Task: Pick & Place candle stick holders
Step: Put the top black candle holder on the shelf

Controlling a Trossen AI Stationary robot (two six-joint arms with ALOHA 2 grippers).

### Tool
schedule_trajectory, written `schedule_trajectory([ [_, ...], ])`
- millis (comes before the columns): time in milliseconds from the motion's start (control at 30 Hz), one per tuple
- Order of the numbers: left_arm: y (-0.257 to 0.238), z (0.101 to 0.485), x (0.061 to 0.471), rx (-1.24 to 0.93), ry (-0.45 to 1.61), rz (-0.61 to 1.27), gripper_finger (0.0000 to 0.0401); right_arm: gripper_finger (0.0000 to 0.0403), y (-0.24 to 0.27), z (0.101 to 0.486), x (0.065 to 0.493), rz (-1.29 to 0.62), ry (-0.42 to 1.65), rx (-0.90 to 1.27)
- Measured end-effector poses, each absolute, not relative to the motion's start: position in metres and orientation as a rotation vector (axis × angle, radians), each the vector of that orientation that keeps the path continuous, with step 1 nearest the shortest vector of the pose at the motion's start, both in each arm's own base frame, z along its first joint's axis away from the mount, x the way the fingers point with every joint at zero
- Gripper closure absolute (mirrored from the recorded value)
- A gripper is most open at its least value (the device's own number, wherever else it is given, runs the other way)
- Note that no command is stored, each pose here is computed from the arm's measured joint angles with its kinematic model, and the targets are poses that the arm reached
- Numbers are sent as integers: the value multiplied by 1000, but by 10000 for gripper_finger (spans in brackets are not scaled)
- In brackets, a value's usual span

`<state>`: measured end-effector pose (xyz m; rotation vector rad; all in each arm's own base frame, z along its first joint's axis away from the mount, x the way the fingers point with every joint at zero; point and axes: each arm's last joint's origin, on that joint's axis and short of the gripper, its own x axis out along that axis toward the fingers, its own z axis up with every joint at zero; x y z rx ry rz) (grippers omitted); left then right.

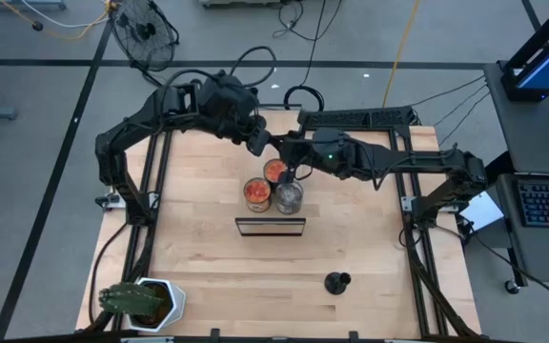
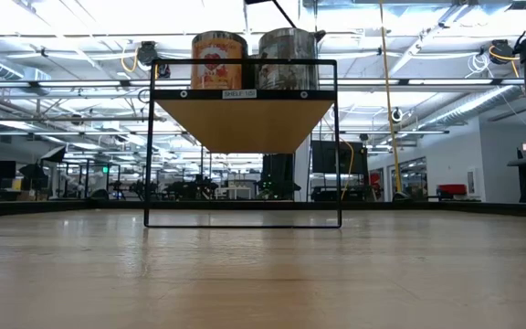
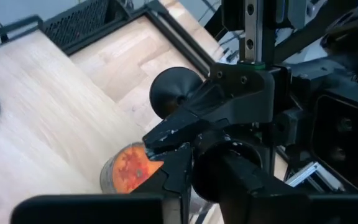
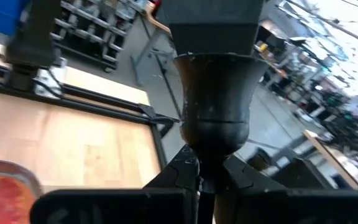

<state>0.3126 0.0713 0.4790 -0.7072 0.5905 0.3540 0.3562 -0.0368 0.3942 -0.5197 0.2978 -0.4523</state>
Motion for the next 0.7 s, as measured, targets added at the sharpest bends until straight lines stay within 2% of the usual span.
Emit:
schedule_trajectory([
  [300, 75, 484, 312, -673, 539, 364, 316, 392, -38, 395, 355, -478, 298, -521],
  [700, 78, 484, 310, -628, 548, 359, 313, 392, -39, 395, 355, -512, 313, -529],
])
